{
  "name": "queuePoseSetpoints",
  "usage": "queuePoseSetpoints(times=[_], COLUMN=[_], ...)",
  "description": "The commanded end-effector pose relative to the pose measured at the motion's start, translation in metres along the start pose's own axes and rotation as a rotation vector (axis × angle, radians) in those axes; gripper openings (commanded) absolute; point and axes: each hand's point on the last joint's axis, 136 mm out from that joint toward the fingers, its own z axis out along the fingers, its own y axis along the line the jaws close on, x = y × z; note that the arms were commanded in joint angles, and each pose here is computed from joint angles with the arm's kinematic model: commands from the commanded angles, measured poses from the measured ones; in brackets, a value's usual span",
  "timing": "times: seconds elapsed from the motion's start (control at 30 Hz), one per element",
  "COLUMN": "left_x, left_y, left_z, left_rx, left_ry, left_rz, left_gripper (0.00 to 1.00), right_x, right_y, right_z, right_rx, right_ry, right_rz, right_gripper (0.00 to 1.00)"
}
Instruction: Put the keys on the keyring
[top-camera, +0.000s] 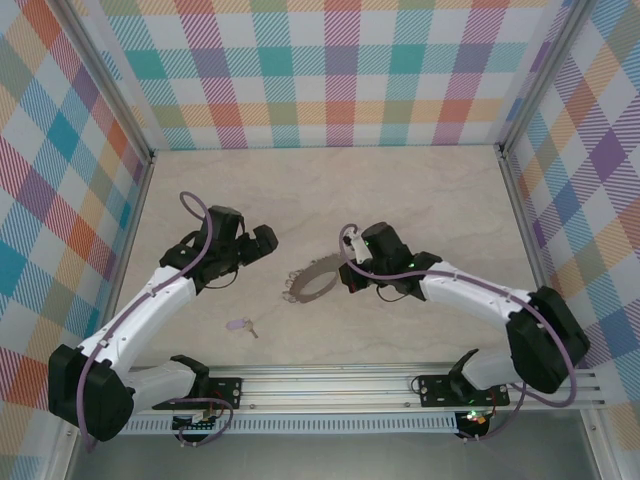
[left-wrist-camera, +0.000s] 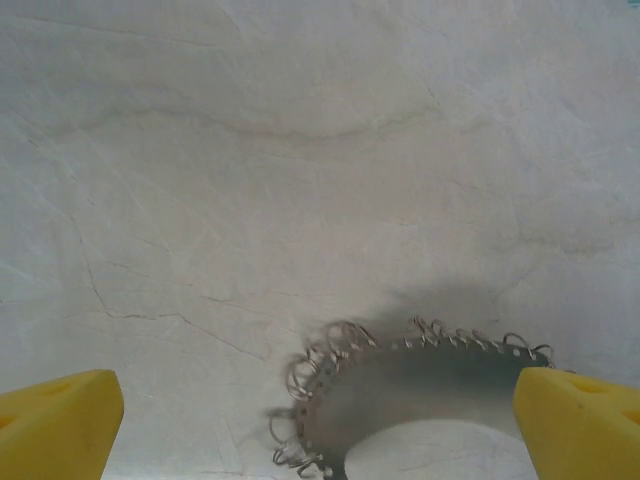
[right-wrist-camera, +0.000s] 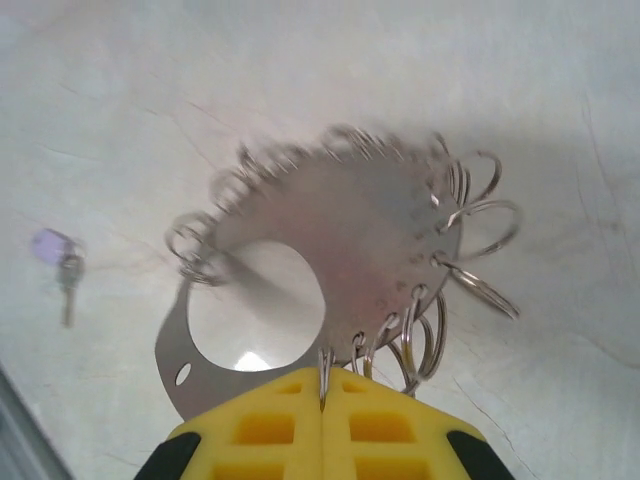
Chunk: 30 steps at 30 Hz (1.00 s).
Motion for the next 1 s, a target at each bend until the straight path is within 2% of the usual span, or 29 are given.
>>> queuePoseSetpoints(times=[0.0,0.1,0.23,0.43,0.6,0.8,0.97], left_x=[-0.016,-0.018,-0.014,-0.007,0.001,0.018,0.032], left_y=[-0.013,-0.032,-0.072,-0.107,-0.133,-0.155,-0.165], left_z=[-0.017,-0.025,-0.038,-0.055,-0.064,-0.068,-0.071], left_rx=[0.027,0.111,0.331,0.528,0.688,0.807,0.872], left_ry=[-0.052,-0.046,-0.02,0.005,0.029,0.073,0.106], left_rz=[0.038,0.078,0.156,0.258,0.301,0.349,0.39], left_gripper=[1.0,1.0,0.96,0.89,0.7,0.46,0.38], right_x=[-0.023,-0.031,-0.036,-0.045,-0.055,-0.067,-0.073], right_y=[0.024,0.038,0.055,0.065,0.072,0.075,0.08], right_z=[-0.025,-0.042,-0.064,-0.083,-0.09,-0.092,-0.091], right_rx=[-0.105,-0.206,-0.332,-0.433,-0.486,-0.522,-0.567], right_ry=[-0.06,-0.095,-0.126,-0.151,-0.179,-0.208,-0.22], right_rz=[-0.077,-0.122,-0.173,-0.172,-0.177,-0.169,-0.153], right_gripper=[0.0,0.0,0.0,0.0,0.0,0.0,0.0])
